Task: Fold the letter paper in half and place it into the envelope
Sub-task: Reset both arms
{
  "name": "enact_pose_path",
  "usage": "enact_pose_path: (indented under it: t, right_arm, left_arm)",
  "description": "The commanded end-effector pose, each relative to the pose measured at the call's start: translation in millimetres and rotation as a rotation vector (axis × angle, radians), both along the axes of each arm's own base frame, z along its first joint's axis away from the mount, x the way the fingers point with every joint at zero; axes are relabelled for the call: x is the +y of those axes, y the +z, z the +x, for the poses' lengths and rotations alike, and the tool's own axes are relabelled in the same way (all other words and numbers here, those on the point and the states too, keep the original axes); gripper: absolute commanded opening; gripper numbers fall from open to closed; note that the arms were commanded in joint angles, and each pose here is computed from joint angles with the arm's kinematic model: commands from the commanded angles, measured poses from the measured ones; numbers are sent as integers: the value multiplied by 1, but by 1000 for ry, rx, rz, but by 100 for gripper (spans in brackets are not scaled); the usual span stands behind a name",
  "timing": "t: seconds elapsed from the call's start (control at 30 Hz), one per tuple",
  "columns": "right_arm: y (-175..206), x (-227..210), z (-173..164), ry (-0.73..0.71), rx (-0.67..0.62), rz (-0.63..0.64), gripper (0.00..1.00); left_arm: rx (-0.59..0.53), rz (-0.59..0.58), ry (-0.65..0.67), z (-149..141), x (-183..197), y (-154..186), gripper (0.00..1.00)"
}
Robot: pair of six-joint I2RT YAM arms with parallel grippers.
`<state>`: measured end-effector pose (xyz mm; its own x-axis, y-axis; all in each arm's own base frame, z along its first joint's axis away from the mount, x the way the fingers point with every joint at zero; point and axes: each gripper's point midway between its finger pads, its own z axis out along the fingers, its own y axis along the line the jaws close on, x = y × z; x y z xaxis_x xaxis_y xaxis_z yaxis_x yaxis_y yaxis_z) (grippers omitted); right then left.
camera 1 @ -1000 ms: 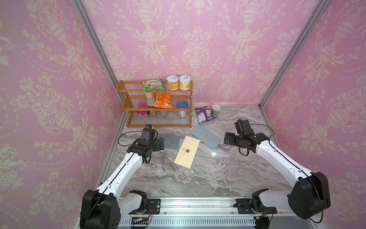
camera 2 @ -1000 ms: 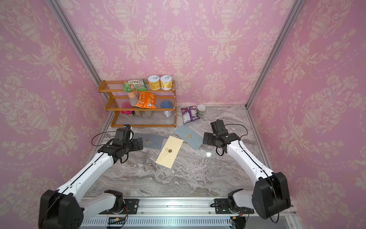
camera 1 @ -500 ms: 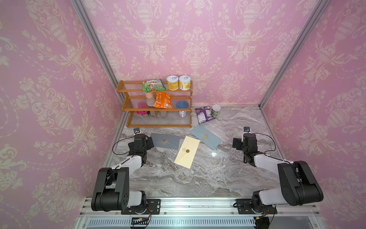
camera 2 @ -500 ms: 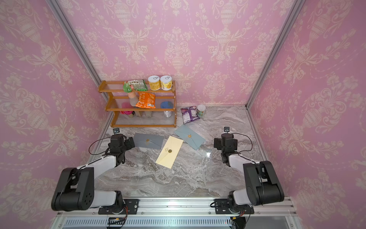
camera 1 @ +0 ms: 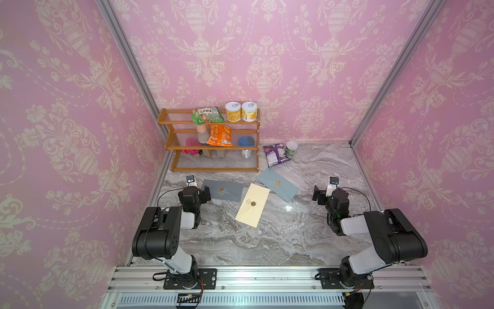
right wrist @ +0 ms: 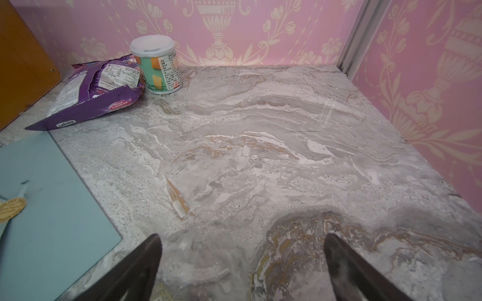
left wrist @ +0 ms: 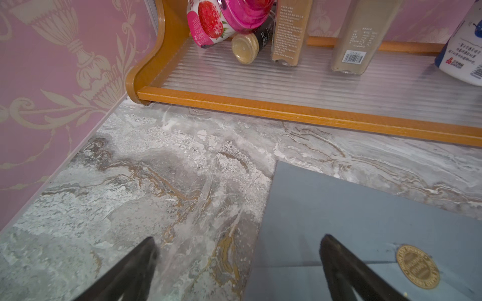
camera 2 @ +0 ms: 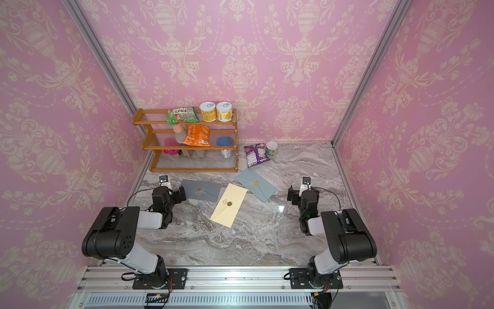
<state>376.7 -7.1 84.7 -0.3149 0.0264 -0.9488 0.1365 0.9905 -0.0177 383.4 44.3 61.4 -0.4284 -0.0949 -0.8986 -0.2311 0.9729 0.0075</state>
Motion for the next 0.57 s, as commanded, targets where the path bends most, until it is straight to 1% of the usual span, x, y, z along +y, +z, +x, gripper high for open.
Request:
enact_pose_path:
  t: [0.0, 0.03, 0.07, 0.17, 0.23, 0.53]
  right_arm:
    - [21, -1, 9, -7, -77, -17, 100]
    - [17, 0, 12, -3, -45, -15, 100]
    - [16, 0, 13, 6, -40, -8, 100]
    - [18, 9, 10, 61, -62, -17, 100]
    - [16, 14, 12, 92, -48, -14, 100]
    - [15, 11, 15, 94, -29, 10, 100]
  left_arm:
    - [-29, 17, -59, 7, -9, 10, 99]
    - [-27, 14, -83, 10, -13, 10, 99]
    - [-25, 13, -87, 9, -14, 10, 99]
    - [-24, 14, -88, 10, -14, 10, 99]
    - [-25, 14, -87, 10, -14, 10, 99]
    - [-26, 13, -87, 10, -14, 11, 99]
